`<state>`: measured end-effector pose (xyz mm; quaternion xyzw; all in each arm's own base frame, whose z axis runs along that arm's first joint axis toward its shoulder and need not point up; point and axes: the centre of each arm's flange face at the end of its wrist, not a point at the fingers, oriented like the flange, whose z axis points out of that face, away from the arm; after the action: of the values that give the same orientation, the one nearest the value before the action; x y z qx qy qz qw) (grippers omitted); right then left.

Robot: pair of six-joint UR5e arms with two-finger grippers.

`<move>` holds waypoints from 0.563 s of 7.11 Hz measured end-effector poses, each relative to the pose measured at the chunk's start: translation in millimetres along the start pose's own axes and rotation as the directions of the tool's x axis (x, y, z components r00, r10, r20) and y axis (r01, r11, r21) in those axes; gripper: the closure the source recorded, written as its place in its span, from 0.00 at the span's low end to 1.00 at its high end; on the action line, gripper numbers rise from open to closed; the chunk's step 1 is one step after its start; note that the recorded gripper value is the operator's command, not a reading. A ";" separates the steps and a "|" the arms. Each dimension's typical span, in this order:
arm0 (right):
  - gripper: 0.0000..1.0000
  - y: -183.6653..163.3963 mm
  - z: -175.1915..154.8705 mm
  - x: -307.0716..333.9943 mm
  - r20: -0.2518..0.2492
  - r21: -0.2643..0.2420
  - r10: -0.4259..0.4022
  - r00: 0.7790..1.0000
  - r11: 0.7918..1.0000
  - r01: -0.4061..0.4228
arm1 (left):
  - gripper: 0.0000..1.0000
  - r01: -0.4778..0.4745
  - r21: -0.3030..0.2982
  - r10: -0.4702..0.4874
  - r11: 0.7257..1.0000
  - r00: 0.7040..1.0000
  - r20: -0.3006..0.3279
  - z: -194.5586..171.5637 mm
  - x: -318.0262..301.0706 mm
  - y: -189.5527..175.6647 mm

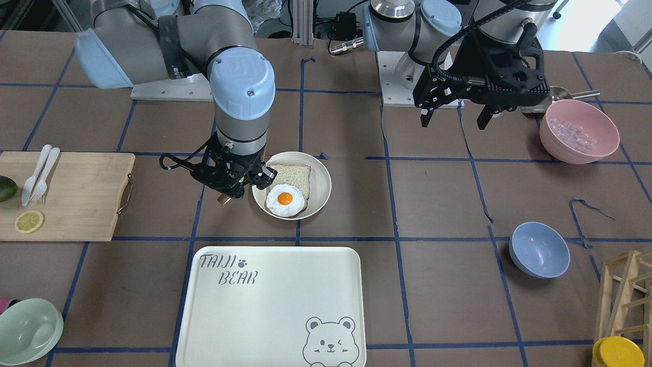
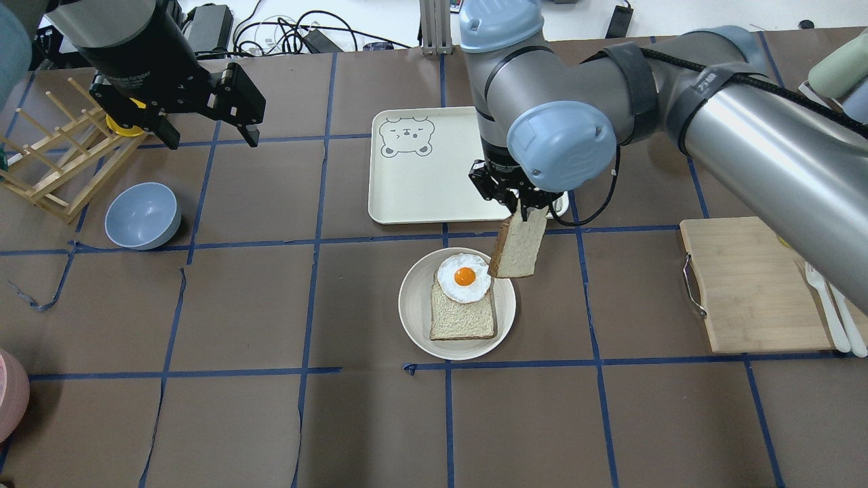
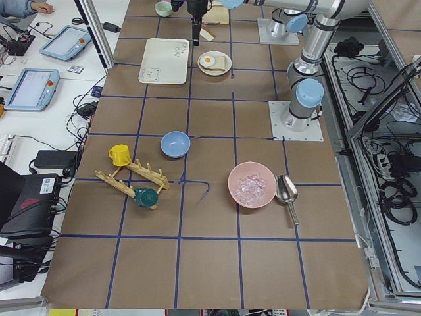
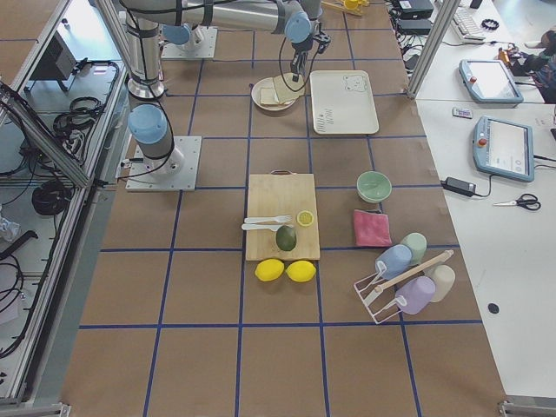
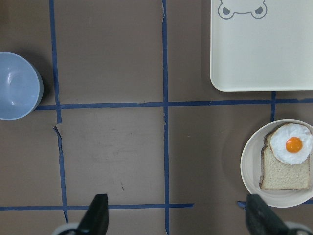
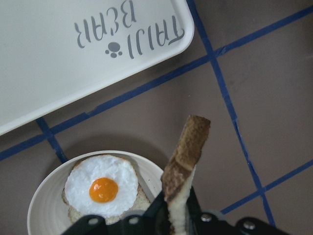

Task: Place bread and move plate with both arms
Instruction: 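Lay the bread slice over the fried egg and open the right gripper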

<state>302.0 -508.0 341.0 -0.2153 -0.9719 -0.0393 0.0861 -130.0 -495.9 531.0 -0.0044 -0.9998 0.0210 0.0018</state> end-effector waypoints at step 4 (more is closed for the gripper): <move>1.00 40.3 20.0 -26.6 -0.032 -0.090 0.010 0.999 0.996 -0.013 | 0.00 0.000 0.000 0.000 1.000 1.000 0.000 0.0 -0.1 0.0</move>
<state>339.9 -480.2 318.1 -0.2238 -0.9665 -0.0861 0.0917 -129.9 -495.9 531.0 -0.0044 -0.9998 0.0210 0.0020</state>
